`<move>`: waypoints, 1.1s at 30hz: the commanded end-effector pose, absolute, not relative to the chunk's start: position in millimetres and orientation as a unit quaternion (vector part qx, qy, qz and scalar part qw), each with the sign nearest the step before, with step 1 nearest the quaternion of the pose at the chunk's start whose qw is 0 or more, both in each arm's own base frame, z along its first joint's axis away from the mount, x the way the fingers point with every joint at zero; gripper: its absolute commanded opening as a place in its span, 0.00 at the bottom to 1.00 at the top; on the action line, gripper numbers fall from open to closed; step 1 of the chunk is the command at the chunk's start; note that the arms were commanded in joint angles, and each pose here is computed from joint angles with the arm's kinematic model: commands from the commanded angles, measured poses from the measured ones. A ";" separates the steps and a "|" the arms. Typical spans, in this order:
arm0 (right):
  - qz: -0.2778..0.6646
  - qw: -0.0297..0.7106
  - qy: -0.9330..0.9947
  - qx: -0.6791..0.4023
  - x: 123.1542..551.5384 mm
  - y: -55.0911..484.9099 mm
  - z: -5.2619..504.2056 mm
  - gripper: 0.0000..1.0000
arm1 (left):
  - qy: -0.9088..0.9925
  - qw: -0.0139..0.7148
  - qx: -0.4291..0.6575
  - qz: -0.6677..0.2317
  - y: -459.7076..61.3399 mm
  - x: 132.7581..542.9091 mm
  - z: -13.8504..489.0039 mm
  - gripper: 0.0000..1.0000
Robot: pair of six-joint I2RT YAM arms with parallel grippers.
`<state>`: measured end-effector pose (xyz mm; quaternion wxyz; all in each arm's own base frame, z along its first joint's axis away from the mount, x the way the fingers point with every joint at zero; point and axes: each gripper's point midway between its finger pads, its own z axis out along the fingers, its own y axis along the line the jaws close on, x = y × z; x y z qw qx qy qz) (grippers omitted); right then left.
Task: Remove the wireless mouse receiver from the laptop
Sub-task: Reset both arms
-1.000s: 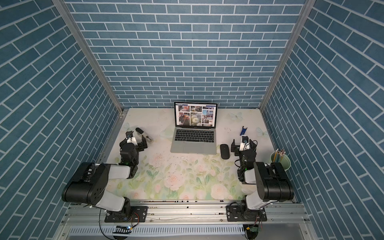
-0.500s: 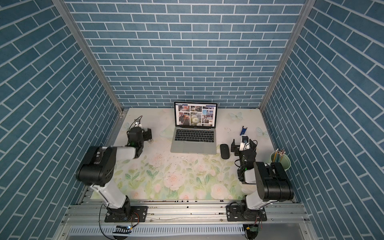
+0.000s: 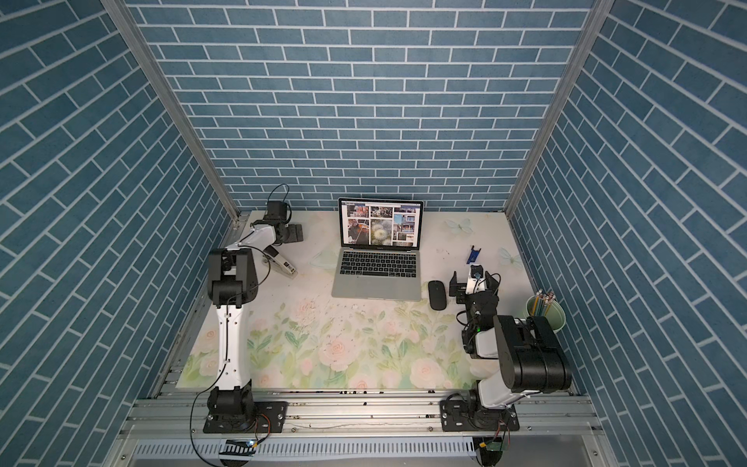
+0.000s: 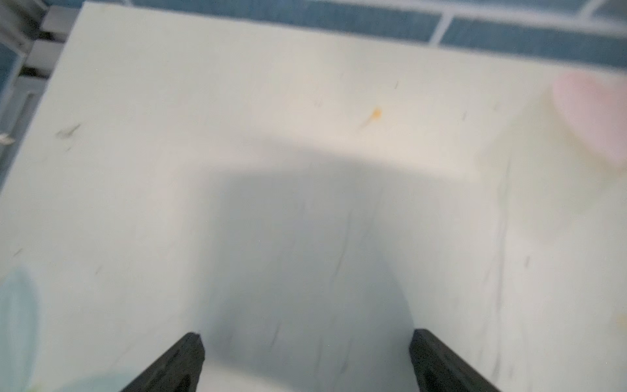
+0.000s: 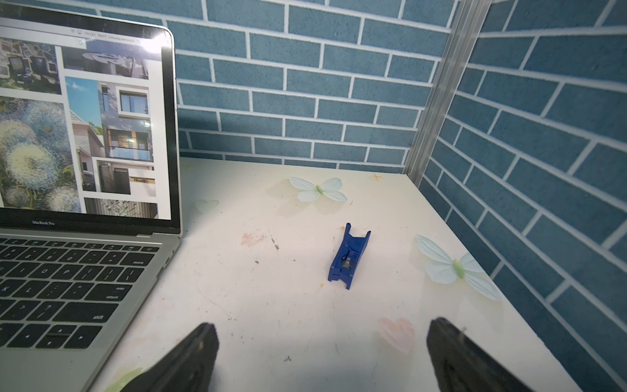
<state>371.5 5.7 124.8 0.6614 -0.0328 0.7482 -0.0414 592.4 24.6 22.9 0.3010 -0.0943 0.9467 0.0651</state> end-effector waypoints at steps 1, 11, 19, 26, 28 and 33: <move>-0.033 0.664 0.747 -0.026 372.3 6.2 126.1 1.00 | 0.976 0.156 -0.073 0.131 41.3 507.9 -65.8 1.00; -0.032 0.664 0.746 -0.026 372.1 6.2 126.1 1.00 | 0.974 0.206 -0.021 0.097 16.2 510.7 -35.9 1.00; -0.033 0.665 0.746 -0.026 372.3 6.1 126.7 1.00 | 0.931 0.361 -0.037 0.035 -1.7 551.0 123.8 1.00; -0.033 0.664 0.747 -0.026 372.0 5.9 125.9 1.00 | 0.857 0.512 -0.052 -0.018 -10.1 549.3 315.7 1.00; -0.033 0.664 0.746 -0.026 372.0 6.2 126.1 1.00 | 0.831 0.553 -0.053 -0.030 -10.9 536.6 370.4 1.00; -0.033 0.664 0.747 -0.026 371.9 6.3 125.9 1.00 | 0.739 0.665 -0.096 -0.049 1.3 471.5 506.2 1.00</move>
